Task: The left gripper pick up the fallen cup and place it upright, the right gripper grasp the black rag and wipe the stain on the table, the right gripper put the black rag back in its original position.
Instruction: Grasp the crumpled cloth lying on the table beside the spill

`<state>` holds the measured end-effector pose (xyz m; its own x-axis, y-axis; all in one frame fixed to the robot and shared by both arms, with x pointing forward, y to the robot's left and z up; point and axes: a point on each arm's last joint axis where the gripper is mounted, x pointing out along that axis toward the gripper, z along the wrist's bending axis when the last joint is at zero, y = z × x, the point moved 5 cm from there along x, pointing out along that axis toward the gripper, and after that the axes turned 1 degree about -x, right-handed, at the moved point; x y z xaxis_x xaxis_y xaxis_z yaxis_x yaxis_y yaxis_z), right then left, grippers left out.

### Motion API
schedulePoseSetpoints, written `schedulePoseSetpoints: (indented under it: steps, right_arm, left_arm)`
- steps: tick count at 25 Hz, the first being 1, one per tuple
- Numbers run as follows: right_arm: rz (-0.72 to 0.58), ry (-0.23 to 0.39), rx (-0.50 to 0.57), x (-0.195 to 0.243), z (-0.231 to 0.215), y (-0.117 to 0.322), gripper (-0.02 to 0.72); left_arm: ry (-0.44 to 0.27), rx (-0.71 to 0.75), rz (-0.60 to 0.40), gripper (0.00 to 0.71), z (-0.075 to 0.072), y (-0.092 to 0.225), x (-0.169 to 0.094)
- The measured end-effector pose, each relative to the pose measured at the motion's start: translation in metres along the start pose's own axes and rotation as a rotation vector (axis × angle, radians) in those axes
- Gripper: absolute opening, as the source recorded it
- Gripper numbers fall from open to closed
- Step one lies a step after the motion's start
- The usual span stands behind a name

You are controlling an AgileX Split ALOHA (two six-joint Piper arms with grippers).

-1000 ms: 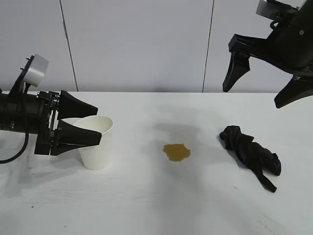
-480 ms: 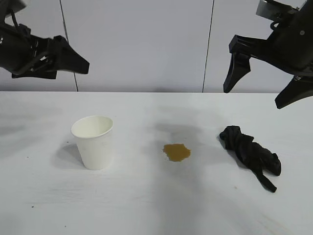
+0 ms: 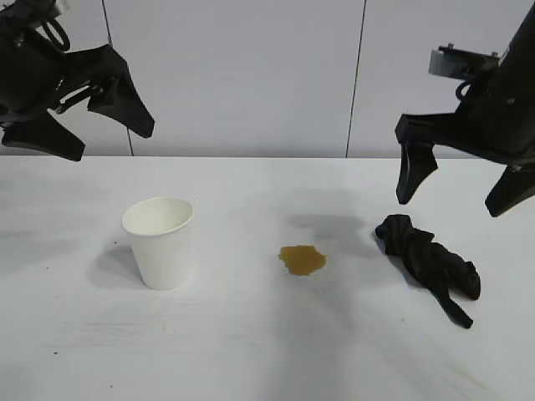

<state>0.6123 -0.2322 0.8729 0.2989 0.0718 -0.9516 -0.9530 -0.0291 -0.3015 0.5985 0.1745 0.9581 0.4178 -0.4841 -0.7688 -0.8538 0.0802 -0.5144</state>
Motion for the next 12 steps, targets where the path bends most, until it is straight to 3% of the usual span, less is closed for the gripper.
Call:
schedulePoseSetpoints:
  steps: [2, 4, 7, 9, 12]
  right_arm:
    - [0.017, 0.001, -0.013, 0.011, 0.004, 0.003, 0.596]
    - [0.030, 0.004, -0.012, 0.022, 0.006, 0.006, 0.480]
    - [0.042, 0.012, 0.009, 0.027, 0.005, 0.008, 0.157]
    - [0.033, 0.011, 0.022, 0.024, 0.006, 0.006, 0.092]
    - [0.010, -0.007, 0.018, 0.011, 0.016, -0.001, 0.092]
  left_arm:
    - [-0.001, 0.002, 0.001, 0.688, 0.000, 0.000, 0.000]
    - [-0.001, 0.003, 0.002, 0.688, 0.000, 0.000, 0.000]
    - [-0.001, 0.003, 0.002, 0.688, 0.000, 0.000, 0.000]
    - [-0.001, 0.003, 0.002, 0.688, 0.000, 0.000, 0.000]
    - [-0.002, 0.003, 0.002, 0.688, 0.000, 0.000, 0.000]
